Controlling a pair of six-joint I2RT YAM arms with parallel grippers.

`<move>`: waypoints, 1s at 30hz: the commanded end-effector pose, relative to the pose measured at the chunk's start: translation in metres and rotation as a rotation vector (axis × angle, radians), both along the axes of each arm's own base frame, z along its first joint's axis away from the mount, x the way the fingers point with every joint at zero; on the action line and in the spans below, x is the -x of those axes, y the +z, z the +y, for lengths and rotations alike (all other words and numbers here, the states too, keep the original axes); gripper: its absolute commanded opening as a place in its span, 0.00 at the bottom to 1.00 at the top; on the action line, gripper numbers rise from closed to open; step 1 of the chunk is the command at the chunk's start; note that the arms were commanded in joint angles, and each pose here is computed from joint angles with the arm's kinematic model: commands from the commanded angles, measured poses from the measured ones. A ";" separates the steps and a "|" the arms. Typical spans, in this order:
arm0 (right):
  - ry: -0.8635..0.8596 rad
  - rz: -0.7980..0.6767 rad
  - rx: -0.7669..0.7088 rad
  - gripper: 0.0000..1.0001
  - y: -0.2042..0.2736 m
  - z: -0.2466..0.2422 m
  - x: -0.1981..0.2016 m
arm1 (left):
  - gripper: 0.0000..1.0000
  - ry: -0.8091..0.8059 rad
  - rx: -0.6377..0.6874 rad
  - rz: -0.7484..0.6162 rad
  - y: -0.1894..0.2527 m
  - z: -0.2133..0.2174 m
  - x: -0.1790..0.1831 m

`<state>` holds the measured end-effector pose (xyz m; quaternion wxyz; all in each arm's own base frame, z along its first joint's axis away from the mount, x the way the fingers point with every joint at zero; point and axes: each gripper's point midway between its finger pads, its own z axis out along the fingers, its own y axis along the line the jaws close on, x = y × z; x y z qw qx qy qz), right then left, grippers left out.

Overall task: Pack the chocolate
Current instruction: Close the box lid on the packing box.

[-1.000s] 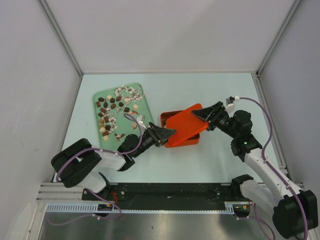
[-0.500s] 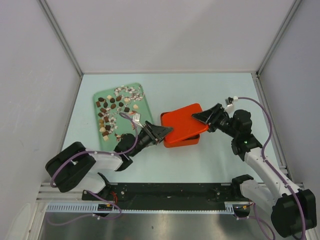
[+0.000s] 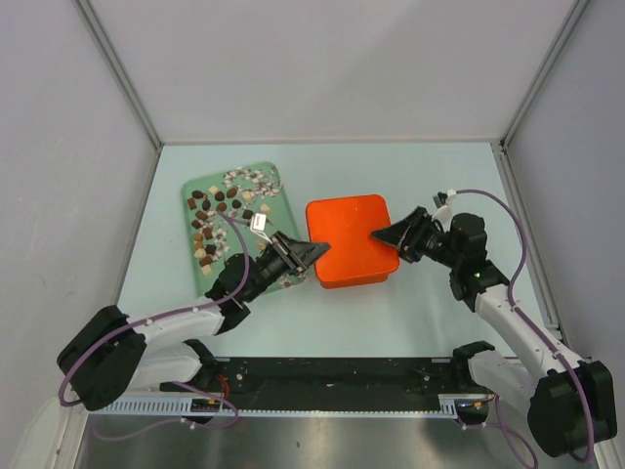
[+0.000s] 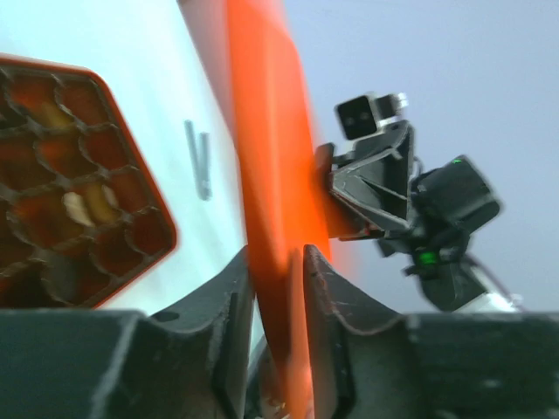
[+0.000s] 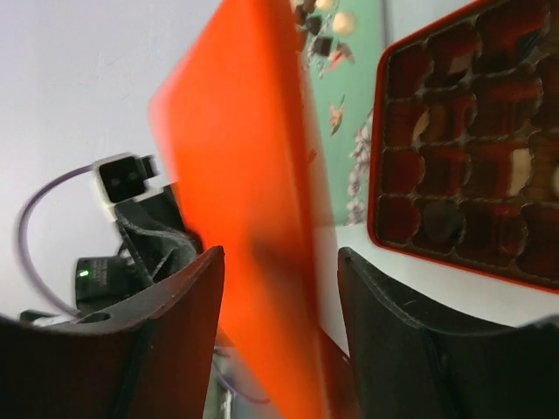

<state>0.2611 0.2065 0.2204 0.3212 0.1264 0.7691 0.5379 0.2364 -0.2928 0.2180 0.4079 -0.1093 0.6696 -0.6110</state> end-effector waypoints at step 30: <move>-0.153 -0.051 0.322 0.90 -0.078 -0.066 -0.065 | 0.00 0.062 0.073 0.079 0.003 -0.042 -0.070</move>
